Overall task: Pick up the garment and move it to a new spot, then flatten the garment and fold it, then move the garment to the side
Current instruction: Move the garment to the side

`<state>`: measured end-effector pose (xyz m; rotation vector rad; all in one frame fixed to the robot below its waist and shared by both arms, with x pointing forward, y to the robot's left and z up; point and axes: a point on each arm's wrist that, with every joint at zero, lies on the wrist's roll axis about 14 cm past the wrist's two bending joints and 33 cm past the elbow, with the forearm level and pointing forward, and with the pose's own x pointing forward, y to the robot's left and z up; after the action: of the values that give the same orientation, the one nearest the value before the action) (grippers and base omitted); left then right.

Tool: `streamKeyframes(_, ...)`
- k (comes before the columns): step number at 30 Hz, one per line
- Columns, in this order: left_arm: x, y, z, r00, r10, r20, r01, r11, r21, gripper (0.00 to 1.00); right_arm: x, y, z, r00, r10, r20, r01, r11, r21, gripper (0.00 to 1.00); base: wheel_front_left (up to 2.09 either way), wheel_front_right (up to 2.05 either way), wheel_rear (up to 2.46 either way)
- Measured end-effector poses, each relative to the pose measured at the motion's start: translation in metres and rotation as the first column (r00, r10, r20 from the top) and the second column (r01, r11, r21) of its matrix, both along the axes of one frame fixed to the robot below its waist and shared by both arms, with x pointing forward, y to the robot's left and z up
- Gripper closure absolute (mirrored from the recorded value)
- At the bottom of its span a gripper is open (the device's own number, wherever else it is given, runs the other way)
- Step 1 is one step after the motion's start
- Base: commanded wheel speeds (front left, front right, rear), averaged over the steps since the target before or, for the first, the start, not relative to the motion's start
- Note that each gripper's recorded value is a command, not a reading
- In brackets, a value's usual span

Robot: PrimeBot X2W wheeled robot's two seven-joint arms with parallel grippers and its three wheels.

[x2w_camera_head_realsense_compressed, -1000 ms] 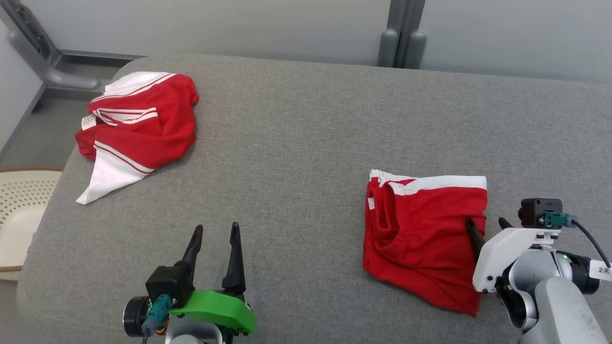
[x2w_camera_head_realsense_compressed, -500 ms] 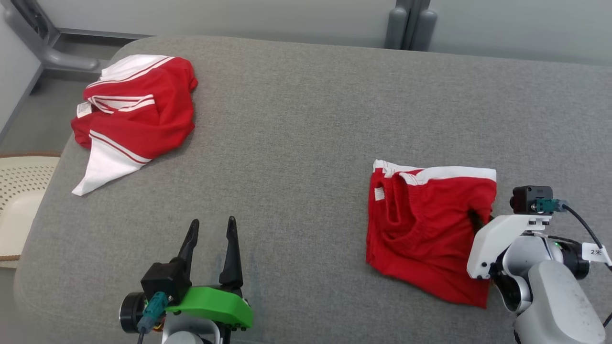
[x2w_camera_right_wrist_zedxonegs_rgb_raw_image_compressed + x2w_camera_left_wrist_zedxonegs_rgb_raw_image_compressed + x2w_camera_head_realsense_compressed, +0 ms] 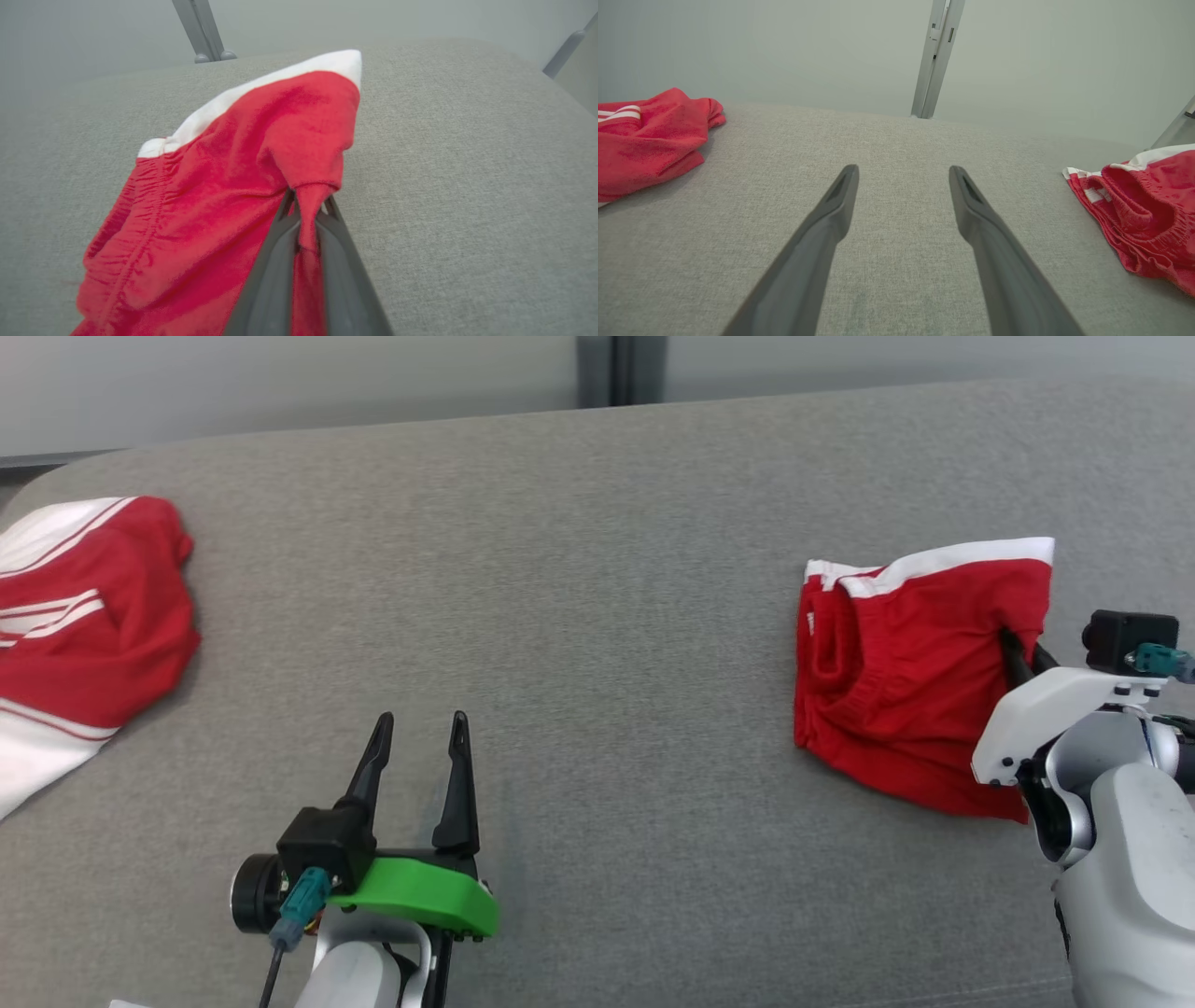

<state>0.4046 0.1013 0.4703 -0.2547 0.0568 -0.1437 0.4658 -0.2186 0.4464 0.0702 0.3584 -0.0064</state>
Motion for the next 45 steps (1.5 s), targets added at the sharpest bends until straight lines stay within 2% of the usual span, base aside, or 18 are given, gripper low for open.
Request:
streamKeyframes(8, 0.018, -0.070, -0.006, 0.975, -0.221, -0.010, 0.221, 0.975, 0.007, 0.00, -0.039, -0.076, -0.001, 0.979, -0.203, 0.004, 0.203, 0.979, -0.021, 1.00, 0.00, 0.00, 0.00)
streamKeyframes(16, 0.025, -0.110, -0.019, 0.940, -0.339, -0.038, 0.339, 0.941, -0.009, 0.00, -0.053, -0.112, -0.004, 0.956, -0.295, -0.004, 0.294, 0.954, -0.050, 1.00, 0.00, 0.00, 0.00)
streamKeyframes(20, 0.029, -0.107, -0.023, 0.943, -0.330, -0.043, 0.329, 0.944, -0.011, 0.00, -0.039, -0.117, -0.001, 0.961, -0.276, 0.006, 0.275, 0.956, -0.097, 1.00, 0.00, 0.00, 0.00)
streamKeyframes(24, 0.035, -0.087, -0.023, 0.959, -0.279, -0.044, 0.280, 0.960, 0.002, 0.00, -0.001, -0.120, 0.015, 0.975, -0.221, 0.039, 0.224, 0.961, -0.160, 1.00, 0.00, 0.00, 0.00)
streamKeyframes(34, 0.042, -0.049, -0.035, 0.981, -0.182, -0.071, 0.185, 0.982, 0.026, 0.00, 0.059, -0.164, 0.039, 0.976, -0.207, 0.063, 0.216, 0.922, -0.321, 1.00, 0.00, 0.00, 0.00)
streamKeyframes(39, 0.042, -0.037, -0.048, 0.983, -0.151, -0.105, 0.155, 0.987, 0.033, 0.00, 0.075, -0.176, 0.025, 0.975, -0.221, 0.028, 0.217, 0.911, -0.352, 1.00, 0.00, 0.00, 0.00)
streamKeyframes(40, 0.043, -0.035, -0.050, 0.983, -0.146, -0.108, 0.150, 0.988, 0.034, 0.00, 0.078, -0.177, 0.024, 0.975, -0.219, 0.027, 0.214, 0.908, -0.361, 0.79, 0.00, 0.00, 0.00)
streamKeyframes(41, 0.043, -0.033, -0.051, 0.984, -0.141, -0.111, 0.146, 0.989, 0.035, 0.00, 0.079, -0.179, 0.020, 0.976, -0.219, 0.022, 0.211, 0.904, -0.371, 0.17, 0.00, 0.00, 0.00)
streamKeyframes(42, 0.044, -0.031, -0.053, 0.984, -0.136, -0.116, 0.141, 0.989, 0.037, 0.00, 0.081, -0.181, 0.019, 0.976, -0.218, 0.025, 0.211, 0.901, -0.380, 0.00, 0.00, 0.00, 0.00)
streamKeyframes(45, 0.044, -0.028, -0.058, 0.984, -0.126, -0.125, 0.132, 0.990, 0.040, 0.00, 0.084, -0.183, 0.015, 0.977, -0.209, 0.035, 0.206, 0.894, -0.399, 0.00, 0.00, 0.00, 0.00)
